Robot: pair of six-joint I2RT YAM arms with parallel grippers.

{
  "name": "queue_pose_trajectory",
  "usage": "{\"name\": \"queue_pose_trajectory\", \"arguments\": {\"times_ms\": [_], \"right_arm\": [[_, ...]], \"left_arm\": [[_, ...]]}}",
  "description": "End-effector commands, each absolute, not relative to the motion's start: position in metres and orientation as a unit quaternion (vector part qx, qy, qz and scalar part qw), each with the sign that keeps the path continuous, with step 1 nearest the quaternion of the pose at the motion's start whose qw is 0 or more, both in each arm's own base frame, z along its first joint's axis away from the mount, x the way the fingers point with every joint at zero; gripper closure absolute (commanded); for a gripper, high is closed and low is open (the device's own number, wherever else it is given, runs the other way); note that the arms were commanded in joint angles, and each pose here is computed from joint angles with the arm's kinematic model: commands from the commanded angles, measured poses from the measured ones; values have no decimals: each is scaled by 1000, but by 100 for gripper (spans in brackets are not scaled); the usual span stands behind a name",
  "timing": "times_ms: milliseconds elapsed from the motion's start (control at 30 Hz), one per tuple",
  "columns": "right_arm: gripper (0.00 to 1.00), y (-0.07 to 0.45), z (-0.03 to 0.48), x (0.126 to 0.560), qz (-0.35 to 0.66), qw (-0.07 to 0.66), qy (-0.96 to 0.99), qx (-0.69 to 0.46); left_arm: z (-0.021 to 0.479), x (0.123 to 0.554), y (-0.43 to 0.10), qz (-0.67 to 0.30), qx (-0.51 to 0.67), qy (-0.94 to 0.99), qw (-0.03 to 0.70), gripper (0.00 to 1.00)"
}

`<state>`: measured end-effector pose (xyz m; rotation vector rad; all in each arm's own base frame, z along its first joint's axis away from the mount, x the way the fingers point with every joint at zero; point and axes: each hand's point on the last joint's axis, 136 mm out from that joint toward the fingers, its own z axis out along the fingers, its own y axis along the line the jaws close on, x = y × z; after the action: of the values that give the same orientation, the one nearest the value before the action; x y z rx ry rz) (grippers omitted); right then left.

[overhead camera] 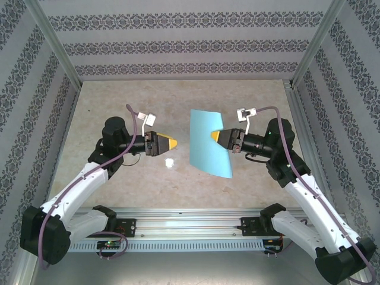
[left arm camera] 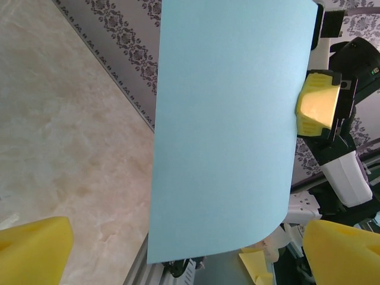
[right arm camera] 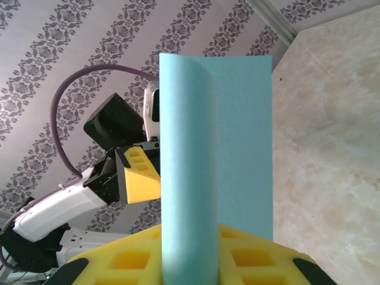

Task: Fold a paper plane with a square sheet of paper (fold left side to right side)
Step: Place a square sheet of paper at the center of the table.

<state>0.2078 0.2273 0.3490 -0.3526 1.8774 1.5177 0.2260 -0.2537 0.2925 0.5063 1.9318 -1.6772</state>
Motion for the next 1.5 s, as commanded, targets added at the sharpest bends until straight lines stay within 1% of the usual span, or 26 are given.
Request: {"name": "queue_pose_trajectory", "arguments": {"times_ms": [0,167,333,467,567,600,667,800,867,967,1067,1167,1200,1267,1333,1367,1467], "right_arm": [[78,235,382,194,615,352,684,-172],[78,243,395,185,634,348,664,-189],[78,249,399,183,643,342,657,-194],[78,250,403,183,651,340,650,-195],[78,251,402,184,651,338,652,-193],[78,251,401,185,651,337,652,-193],[78,251,399,185,649,337,655,-191],[78,247,388,192,630,342,673,-182],[78,244,383,195,622,344,680,-176],[77,238,373,201,610,345,694,-164],[76,232,363,206,594,347,709,-153],[72,222,348,214,564,352,734,-137],[69,218,341,217,551,353,744,-131],[67,211,323,223,521,350,770,-118],[55,202,297,231,477,340,804,-98],[53,198,287,234,458,335,818,-92],[41,173,248,246,369,319,872,-52]], "left_arm": [[323,216,-265,-640,237,675,282,0],[333,206,-276,-646,270,657,280,1],[337,202,-281,-648,282,649,281,8],[335,202,-283,-648,282,650,278,9],[336,201,-284,-650,285,647,278,13],[337,200,-285,-651,287,645,278,17],[340,198,-285,-653,292,640,281,26],[337,196,-284,-641,296,650,281,56],[333,196,-283,-636,294,657,278,67],[330,197,-282,-632,287,663,280,76],[324,201,-281,-622,279,675,282,81],[308,208,-280,-605,264,699,277,91],[301,211,-280,-596,255,710,273,94],[289,217,-279,-585,238,728,268,99],[273,224,-279,-572,217,748,258,100],[266,228,-279,-565,208,757,255,100],[233,238,-275,-532,170,797,230,100]]}}
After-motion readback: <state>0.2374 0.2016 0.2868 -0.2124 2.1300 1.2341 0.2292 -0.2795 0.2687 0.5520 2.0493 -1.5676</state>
